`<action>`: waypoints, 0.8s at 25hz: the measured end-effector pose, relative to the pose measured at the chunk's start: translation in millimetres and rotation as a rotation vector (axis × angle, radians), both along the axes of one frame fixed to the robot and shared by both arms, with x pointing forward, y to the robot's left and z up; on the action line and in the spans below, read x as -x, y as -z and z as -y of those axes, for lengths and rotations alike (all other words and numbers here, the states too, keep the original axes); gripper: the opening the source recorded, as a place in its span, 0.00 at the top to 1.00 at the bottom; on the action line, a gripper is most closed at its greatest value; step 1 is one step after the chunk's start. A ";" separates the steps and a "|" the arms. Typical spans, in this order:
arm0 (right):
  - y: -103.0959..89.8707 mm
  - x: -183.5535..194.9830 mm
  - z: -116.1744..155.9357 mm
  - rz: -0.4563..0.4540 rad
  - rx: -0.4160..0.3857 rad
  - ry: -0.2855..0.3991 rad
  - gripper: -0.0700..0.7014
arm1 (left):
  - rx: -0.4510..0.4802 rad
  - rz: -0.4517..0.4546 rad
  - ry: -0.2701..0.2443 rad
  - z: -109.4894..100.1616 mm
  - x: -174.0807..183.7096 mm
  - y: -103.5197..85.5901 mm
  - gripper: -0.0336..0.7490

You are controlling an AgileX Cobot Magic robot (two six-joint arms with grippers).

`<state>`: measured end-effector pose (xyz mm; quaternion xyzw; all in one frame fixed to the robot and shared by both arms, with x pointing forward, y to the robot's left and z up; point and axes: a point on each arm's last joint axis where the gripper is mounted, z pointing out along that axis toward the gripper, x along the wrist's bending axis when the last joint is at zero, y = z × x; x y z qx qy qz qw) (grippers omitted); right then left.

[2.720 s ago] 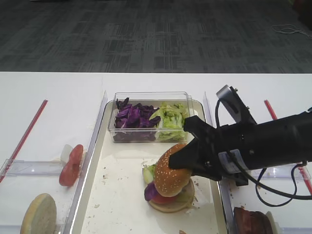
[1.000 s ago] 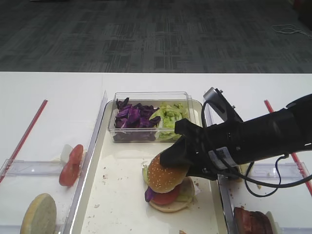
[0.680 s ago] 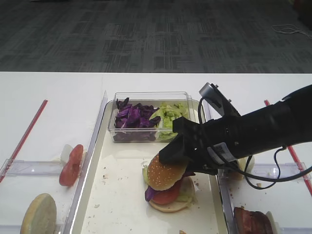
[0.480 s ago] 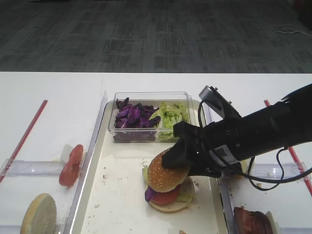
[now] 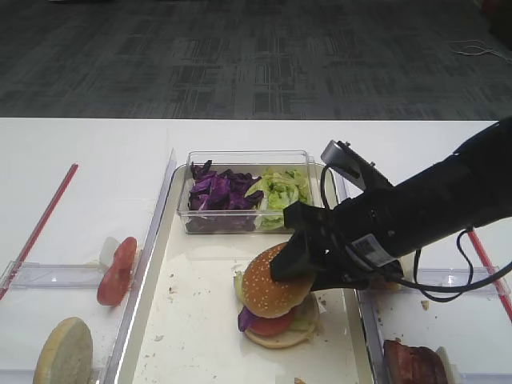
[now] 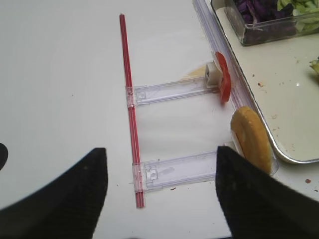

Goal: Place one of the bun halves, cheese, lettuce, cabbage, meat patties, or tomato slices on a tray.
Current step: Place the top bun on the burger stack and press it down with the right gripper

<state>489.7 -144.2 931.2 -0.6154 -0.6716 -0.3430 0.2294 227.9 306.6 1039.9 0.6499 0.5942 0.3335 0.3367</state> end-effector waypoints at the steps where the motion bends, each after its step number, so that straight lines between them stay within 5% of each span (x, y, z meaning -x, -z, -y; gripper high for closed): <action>1: -0.1 -0.2 0.2 -0.005 0.010 -0.005 0.41 | 0.000 0.000 0.000 0.0 0.0 0.0 0.37; 20: -0.3 1.3 2.5 -0.049 0.070 -0.030 0.41 | 0.000 0.000 0.000 0.0 0.0 0.0 0.37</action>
